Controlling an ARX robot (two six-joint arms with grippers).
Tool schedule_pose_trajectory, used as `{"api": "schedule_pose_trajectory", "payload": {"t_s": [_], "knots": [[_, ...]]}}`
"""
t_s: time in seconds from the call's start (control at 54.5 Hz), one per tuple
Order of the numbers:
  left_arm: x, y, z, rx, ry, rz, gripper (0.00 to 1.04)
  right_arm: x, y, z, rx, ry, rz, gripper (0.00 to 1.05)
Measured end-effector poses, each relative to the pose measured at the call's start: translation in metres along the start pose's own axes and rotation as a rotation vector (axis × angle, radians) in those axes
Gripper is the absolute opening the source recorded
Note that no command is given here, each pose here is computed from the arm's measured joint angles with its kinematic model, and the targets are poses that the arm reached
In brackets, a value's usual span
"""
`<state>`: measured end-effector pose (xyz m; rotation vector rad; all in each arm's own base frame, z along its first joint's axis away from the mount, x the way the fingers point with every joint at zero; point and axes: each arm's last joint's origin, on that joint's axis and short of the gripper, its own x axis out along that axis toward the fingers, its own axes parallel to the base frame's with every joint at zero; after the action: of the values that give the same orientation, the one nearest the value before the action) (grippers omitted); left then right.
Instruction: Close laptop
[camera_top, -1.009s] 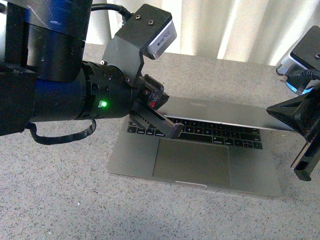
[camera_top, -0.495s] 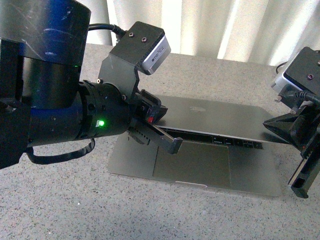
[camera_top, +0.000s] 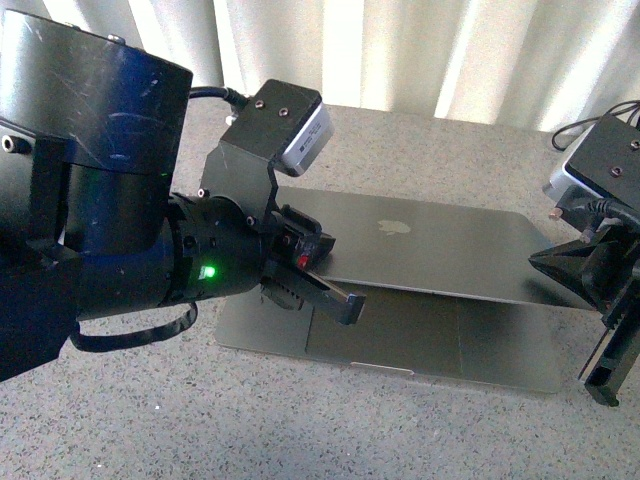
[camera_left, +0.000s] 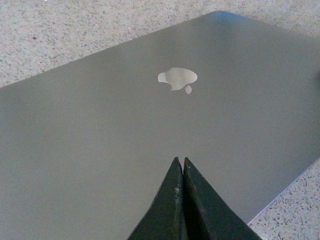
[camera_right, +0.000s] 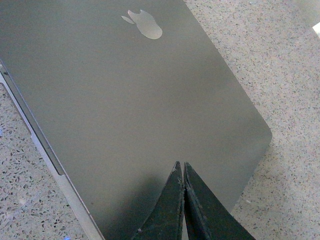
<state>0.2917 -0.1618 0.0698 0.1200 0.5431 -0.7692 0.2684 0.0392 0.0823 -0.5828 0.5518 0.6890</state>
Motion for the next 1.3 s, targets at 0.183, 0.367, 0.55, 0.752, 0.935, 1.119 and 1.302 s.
{"api": "schedule_pose_trajectory", "payload": {"t_s": [0.183, 0.367, 0.55, 0.752, 0.935, 1.119, 1.302], "knots": [[0.002, -0.001, -0.004, -0.004, 0.017, -0.014, 0.04, 0.004, 0.002, -0.004, 0.004, 0.007, 0.008, 0.01], [0.004, -0.001, -0.005, -0.006, 0.024, -0.023, 0.04, 0.007, 0.006, -0.009, 0.010, 0.018, 0.023, 0.01], [0.005, -0.001, -0.008, -0.009, 0.032, -0.025, 0.04, 0.010, 0.009, -0.012, 0.012, 0.022, 0.031, 0.01], [0.004, -0.001, -0.012, -0.015, 0.038, -0.029, 0.04, 0.011, 0.014, -0.017, 0.016, 0.031, 0.043, 0.01], [0.004, -0.002, -0.016, -0.030, 0.043, -0.035, 0.04, 0.011, 0.016, -0.018, 0.019, 0.033, 0.046, 0.01], [0.006, -0.003, -0.020, -0.052, 0.039, -0.036, 0.04, 0.012, 0.016, -0.019, 0.020, 0.035, 0.046, 0.01], [0.009, -0.005, -0.025, -0.062, 0.045, -0.045, 0.04, 0.013, 0.016, -0.021, 0.025, 0.041, 0.052, 0.01]]}}
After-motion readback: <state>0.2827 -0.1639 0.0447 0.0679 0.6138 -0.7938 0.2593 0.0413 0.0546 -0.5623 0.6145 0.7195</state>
